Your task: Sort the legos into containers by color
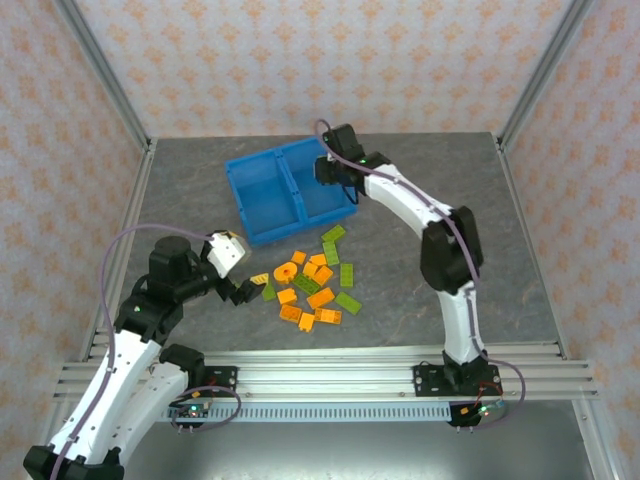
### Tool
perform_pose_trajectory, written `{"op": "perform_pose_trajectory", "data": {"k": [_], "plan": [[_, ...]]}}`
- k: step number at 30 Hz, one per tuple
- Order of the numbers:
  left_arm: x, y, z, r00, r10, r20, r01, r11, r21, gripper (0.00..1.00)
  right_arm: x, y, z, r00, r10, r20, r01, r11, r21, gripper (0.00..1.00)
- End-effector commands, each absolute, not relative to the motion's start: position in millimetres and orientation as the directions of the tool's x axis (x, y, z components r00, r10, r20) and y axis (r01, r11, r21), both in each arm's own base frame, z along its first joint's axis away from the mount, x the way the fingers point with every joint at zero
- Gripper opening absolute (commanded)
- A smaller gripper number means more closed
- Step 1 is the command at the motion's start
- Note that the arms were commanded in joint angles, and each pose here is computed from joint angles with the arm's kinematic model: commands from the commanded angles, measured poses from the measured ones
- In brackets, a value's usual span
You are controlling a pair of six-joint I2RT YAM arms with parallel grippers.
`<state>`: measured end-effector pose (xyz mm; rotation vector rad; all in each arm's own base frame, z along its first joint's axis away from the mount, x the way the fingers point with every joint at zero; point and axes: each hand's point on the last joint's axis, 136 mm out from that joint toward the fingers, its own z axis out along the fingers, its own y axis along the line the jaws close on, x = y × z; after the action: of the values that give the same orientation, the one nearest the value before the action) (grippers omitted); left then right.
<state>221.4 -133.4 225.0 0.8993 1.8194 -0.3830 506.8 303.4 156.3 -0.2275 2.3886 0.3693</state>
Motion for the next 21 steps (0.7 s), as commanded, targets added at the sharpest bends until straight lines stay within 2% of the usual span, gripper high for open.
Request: {"op": "perform_pose_trajectory", "data": {"k": [1,5,9,18,21], "plan": [[225,-133,229,-0.185,0.391,-0.902,0.714,0.684,0.15,1.0,512,308,138,-0.778,-0.073,-0.625,-0.228,0.958,0.171,0.2],[227,-133,229,-0.19,0.387,-0.902,0.713,0.686,0.144,1.0,519,312,109,-0.817,-0.084,-0.571,-0.205,0.967,0.151,0.26],[229,-132,229,-0.194,0.387,-0.901,0.705,0.694,0.146,1.0,522,316,115,-0.817,-0.069,-0.573,-0.2,0.965,0.169,0.41],[246,-121,230,-0.24,0.342,-0.909,0.623,0.772,0.127,1.0,519,315,167,-0.775,-0.041,-0.631,-0.214,0.956,0.202,0.44],[261,-104,235,-0.296,0.244,-0.923,0.491,0.868,0.073,1.0,508,311,201,-0.756,0.004,-0.655,-0.21,0.946,0.248,0.44]]}}
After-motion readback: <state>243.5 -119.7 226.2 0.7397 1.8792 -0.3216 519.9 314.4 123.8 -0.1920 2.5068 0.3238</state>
